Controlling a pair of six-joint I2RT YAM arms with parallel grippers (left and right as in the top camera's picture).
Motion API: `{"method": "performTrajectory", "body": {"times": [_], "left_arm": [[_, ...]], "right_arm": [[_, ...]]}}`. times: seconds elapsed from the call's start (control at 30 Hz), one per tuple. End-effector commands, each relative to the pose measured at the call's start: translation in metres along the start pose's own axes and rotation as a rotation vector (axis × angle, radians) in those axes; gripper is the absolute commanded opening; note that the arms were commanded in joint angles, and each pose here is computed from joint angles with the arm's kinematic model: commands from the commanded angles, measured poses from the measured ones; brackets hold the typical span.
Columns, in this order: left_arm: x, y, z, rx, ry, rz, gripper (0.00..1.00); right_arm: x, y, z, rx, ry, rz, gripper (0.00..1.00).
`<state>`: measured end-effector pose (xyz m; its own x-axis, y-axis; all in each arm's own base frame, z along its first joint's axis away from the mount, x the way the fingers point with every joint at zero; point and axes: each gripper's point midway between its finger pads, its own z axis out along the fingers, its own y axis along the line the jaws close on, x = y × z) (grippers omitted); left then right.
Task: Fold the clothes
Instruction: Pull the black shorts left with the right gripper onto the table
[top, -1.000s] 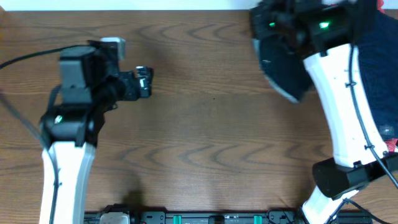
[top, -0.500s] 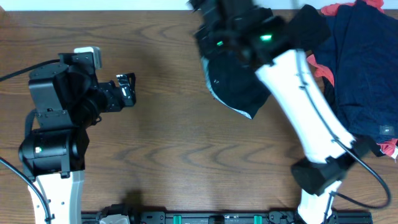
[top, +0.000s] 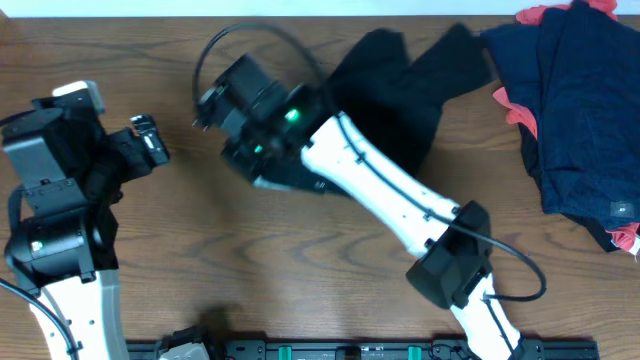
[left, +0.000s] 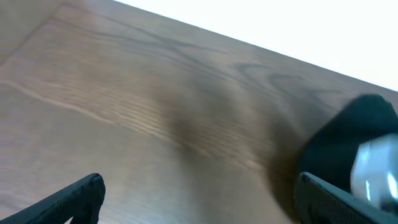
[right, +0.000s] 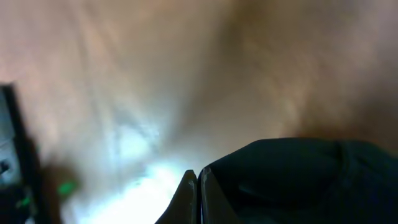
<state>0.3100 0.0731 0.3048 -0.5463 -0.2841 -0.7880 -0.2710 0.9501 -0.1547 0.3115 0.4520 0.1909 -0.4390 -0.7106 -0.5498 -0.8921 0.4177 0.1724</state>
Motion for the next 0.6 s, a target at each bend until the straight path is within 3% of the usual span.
{"method": "performTrajectory", "body": {"times": [0.0,0.13,0.17,0.27,0.3,0.43,0.57], "left_arm": [[-0.004,0.016,0.001,-0.056,-0.007,-0.033,0.98],[-0.005,0.024,0.003,-0.072,-0.004,-0.046,0.98],[-0.004,0.024,0.004,-0.072,-0.001,-0.046,0.98],[-0.002,0.024,0.009,-0.073,0.014,-0.064,0.98],[-0.001,0.024,0.011,-0.074,0.023,-0.071,0.98],[0.007,0.021,0.019,-0.047,0.068,-0.075,0.98],[0.016,0.002,0.031,0.065,0.127,-0.073,0.98]], "right_arm": [[-0.009,0.044,-0.003,-0.088,-0.024,-0.130,0.01],[-0.004,0.053,-0.002,-0.112,-0.007,-0.153,0.02],[-0.004,0.051,-0.002,-0.109,-0.006,-0.154,0.12],[-0.005,0.028,-0.014,-0.055,-0.014,-0.120,0.65],[-0.006,0.020,-0.019,-0.035,-0.020,-0.096,0.70],[-0.008,-0.037,-0.061,0.075,-0.072,0.056,0.79],[0.015,-0.102,-0.104,0.155,-0.077,0.272,0.79]]}}
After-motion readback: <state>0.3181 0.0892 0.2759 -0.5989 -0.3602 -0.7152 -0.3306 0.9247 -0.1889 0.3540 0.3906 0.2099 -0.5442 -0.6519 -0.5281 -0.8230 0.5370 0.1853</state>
